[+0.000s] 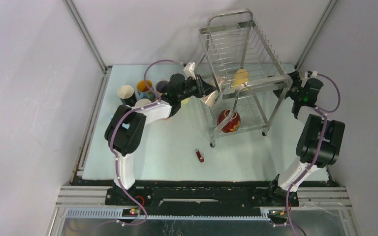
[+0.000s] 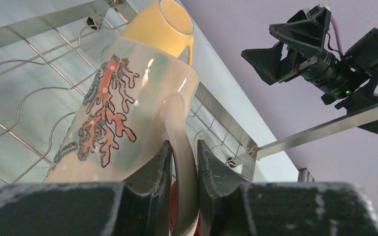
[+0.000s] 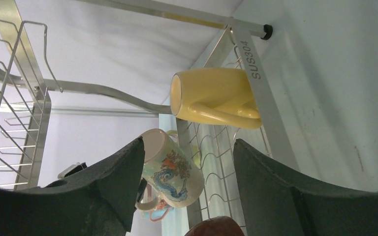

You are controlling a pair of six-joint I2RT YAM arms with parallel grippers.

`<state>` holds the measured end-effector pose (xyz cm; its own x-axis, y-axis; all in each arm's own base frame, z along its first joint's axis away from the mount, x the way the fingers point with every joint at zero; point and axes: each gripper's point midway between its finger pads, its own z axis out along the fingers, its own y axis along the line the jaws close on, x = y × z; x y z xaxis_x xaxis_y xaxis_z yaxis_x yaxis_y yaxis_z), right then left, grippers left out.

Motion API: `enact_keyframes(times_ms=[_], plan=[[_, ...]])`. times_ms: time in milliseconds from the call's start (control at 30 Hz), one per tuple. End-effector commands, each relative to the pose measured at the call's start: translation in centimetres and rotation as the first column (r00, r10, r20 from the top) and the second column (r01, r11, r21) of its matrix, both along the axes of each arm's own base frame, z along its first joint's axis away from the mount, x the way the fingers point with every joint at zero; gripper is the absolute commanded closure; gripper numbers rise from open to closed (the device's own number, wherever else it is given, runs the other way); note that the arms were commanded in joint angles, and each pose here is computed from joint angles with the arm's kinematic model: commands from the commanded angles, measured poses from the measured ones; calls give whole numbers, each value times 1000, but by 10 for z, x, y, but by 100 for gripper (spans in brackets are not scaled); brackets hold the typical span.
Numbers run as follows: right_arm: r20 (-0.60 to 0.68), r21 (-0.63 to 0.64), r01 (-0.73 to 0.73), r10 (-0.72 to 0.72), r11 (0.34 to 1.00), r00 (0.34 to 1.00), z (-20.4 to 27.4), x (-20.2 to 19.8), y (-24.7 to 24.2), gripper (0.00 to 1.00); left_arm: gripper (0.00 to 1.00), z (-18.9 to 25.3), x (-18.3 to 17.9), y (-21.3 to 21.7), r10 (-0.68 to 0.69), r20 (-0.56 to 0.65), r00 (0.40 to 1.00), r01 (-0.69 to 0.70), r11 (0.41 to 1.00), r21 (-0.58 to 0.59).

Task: Unload the cups from the dish rack
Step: Unload the cup from the dish rack.

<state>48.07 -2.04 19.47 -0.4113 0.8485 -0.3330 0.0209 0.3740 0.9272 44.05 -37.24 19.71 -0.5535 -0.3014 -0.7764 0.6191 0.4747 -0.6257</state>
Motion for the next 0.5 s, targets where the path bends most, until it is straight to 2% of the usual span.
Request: enact_keyframes(times_ms=[0, 467], plan=[[34, -24, 41, -40, 999, 999, 17, -4, -8, 26, 100, 141, 2, 6, 41, 192, 981, 2, 976, -220], [-11, -54, 160, -161, 986, 987, 17, -18, -31, 26, 100, 163, 16, 20, 58, -15, 998, -60, 941, -333]])
